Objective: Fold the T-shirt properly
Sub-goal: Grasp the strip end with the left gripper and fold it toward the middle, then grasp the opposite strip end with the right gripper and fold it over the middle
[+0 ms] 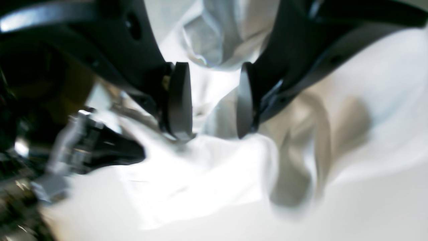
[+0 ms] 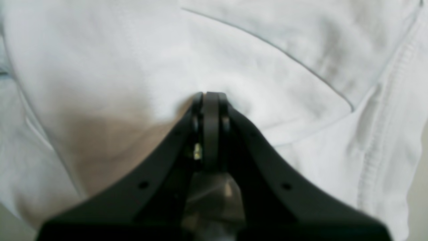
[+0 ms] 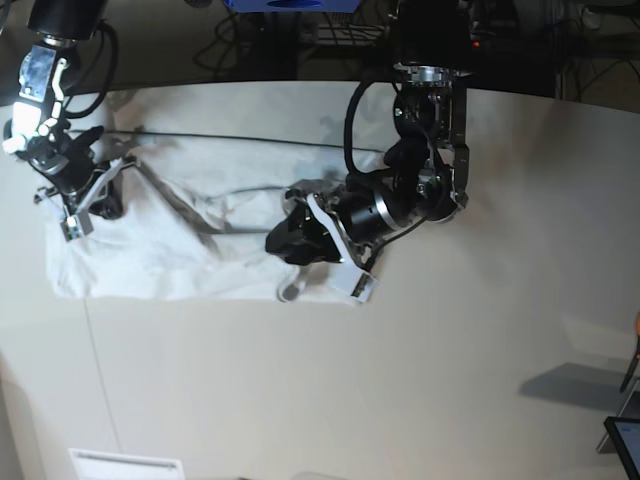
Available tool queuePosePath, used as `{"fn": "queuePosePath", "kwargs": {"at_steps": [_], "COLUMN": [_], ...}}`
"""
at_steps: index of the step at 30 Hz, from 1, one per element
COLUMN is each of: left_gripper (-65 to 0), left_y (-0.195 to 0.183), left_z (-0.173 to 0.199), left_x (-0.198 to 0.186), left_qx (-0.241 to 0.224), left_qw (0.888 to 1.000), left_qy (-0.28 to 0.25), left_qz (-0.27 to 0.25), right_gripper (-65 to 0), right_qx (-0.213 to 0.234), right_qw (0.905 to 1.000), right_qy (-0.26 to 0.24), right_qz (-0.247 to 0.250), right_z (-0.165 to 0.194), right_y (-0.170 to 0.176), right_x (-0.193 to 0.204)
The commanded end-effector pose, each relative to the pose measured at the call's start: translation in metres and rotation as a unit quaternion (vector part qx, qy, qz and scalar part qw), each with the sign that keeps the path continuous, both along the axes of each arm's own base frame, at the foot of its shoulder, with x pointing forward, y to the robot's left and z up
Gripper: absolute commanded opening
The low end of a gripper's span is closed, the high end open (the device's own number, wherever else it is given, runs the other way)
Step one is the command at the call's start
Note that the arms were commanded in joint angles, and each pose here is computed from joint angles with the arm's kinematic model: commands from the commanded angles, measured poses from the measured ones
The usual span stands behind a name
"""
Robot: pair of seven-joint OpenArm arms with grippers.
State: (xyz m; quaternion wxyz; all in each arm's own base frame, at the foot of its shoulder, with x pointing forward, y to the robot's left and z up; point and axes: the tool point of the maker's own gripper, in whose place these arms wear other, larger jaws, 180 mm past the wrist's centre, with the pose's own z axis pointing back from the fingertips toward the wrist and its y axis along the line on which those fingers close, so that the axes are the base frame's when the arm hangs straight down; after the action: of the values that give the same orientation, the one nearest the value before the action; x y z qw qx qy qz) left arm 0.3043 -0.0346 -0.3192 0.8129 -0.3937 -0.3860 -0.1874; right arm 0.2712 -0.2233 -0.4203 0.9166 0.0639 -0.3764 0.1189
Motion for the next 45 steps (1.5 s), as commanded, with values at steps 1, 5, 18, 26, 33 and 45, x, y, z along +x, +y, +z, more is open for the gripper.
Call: {"fn": "queuePosePath", "kwargs": {"at_steps": [1,5,18,26,33,45], "left_gripper": [-42.7,-42.7,-61.1,-65.0,-65.0,-65.0], "left_y": [-0.010,-0.026,0.106,0.204,0.277,0.335], "left_z": [0.014,0.008,0.054,0.033,0.027,-0.013], "left_x": [0.005,-0.003,0.029,0.016,-0.010,-0.055], "left_qx": [-0.025,-0.038,0.080,0.164,0.229,0.420], "left_qw": [0.999,0.998,0.986,0.967,0.943,0.870], "left_qy": [-0.019,-0.023,-0.104,-0.060,-0.034,0.006], "left_qz": [-0.007,-0.041,0.100,0.186,0.240,0.259], "right_gripper": [-64.0,-64.0,-64.0,-63.8,-51.8,-32.9], "right_qx": [-0.038,-0.039,-0.053,-0.072,-0.072,-0.091], "right_qw": [0.9980,0.9980,0.9985,0.9963,0.9941,0.9773], "right_qy": [0.051,0.050,0.010,-0.039,-0.075,-0.098], "right_qz": [0.003,0.003,0.011,0.025,0.030,0.164], "right_z": [-0.015,-0.015,0.011,0.046,0.068,0.105], "right_y": [-0.011,-0.012,-0.009,-0.003,0.009,0.097], "right_x": [-0.016,-0.016,-0.002,0.007,0.015,0.036]}}
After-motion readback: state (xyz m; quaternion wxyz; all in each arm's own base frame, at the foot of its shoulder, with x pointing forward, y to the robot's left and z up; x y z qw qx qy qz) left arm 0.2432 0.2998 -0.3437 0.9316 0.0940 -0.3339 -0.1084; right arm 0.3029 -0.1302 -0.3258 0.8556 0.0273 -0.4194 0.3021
